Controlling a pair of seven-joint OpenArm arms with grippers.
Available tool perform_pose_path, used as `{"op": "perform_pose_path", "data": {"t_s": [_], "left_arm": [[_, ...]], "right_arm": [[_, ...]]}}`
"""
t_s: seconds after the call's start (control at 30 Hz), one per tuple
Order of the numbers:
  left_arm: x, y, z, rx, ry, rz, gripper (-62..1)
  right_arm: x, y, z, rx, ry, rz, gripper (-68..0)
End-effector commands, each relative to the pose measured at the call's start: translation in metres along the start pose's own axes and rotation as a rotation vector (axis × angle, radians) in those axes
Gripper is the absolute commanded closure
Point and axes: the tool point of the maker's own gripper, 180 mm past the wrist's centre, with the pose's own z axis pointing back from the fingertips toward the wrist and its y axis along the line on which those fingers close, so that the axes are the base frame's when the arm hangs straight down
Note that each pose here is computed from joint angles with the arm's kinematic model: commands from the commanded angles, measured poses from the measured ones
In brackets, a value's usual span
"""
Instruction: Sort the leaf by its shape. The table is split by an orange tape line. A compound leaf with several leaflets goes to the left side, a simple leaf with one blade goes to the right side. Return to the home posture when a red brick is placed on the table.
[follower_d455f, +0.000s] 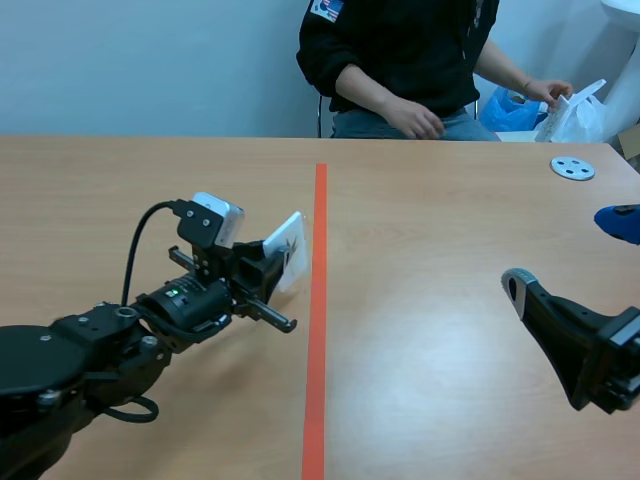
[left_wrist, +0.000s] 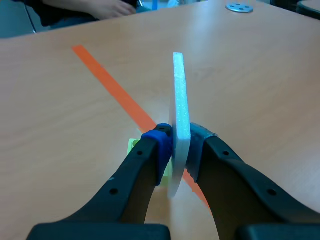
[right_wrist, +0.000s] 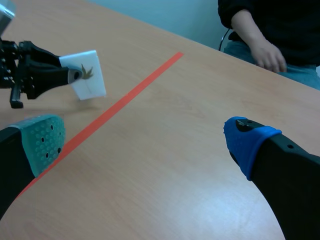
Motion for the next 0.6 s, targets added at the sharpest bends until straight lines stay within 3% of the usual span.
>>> {"op": "perform_pose_path", "data": {"t_s": [0.0,0.43,0.57], "left_arm": [[0.012,0.007,0.007,0.017,-0.038,0.009,-5.6],[0.055,0.033,0.079,0.086,-0.049,-0.049,-5.7],[0.060,0.048,0.090,0.147,-0.042,-0.032,-5.7]], "right_arm": [[0.009,-0.003,-0.002,-0.002,-0.037,0.001,-67.9],[0.009,-0.003,-0.002,-0.002,-0.037,0.001,-67.9],[0.009,-0.003,-0.002,-0.005,-0.039,-0.003,-67.9]]}}
